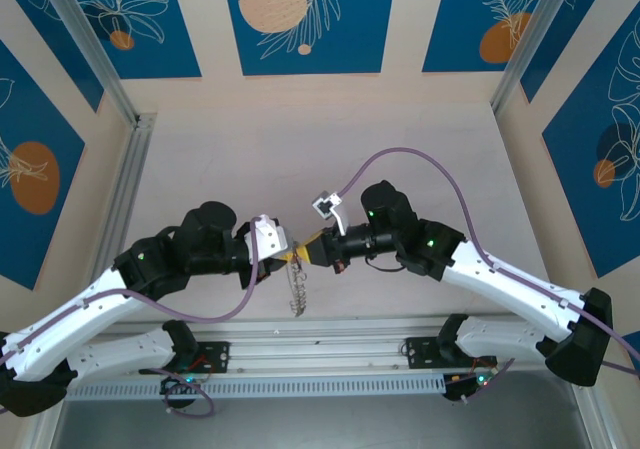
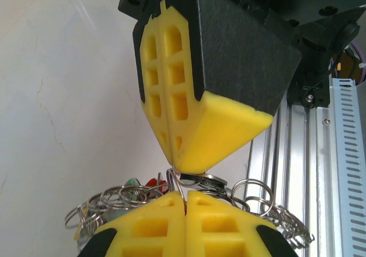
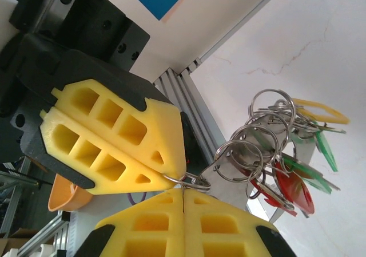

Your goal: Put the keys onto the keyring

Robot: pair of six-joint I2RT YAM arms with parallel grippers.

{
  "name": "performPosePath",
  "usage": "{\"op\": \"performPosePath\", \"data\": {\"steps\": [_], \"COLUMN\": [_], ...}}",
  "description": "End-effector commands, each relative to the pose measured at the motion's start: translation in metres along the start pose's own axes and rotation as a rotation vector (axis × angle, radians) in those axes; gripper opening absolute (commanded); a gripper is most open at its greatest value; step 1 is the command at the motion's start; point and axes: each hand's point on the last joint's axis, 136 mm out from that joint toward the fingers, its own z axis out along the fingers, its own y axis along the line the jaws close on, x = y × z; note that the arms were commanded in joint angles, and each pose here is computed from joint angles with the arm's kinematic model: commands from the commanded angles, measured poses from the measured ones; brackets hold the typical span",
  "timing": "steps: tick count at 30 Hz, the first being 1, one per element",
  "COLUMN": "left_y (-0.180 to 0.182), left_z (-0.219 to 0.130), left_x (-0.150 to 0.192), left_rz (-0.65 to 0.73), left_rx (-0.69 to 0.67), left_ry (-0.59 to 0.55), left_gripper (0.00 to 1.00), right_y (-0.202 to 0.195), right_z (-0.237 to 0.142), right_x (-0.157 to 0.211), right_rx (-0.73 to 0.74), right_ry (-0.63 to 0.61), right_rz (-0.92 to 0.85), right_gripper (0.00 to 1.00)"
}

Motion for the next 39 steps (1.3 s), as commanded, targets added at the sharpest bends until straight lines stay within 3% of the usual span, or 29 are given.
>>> {"op": "performPosePath", "data": {"steps": [1, 39], "left_y": [-0.008, -0.01], "left_z": [-0.005, -0.009], "left_x": [-0.018, -0.02], "left_rz": [0.036, 0.042], "left_rx": [0.035, 0.038], "left_ry": [-0.074, -0.089], "left_gripper": [0.0, 0.0], "right_y": [-0.011, -0.018], "right_z": [0.001, -0.004], "right_x": [0.003, 0.0], "right_rx": [0.035, 0.009], "right_ry": [0.005, -0.01], "right_rz": [0.035, 0.089], "right_gripper": [0.0, 0.0]}}
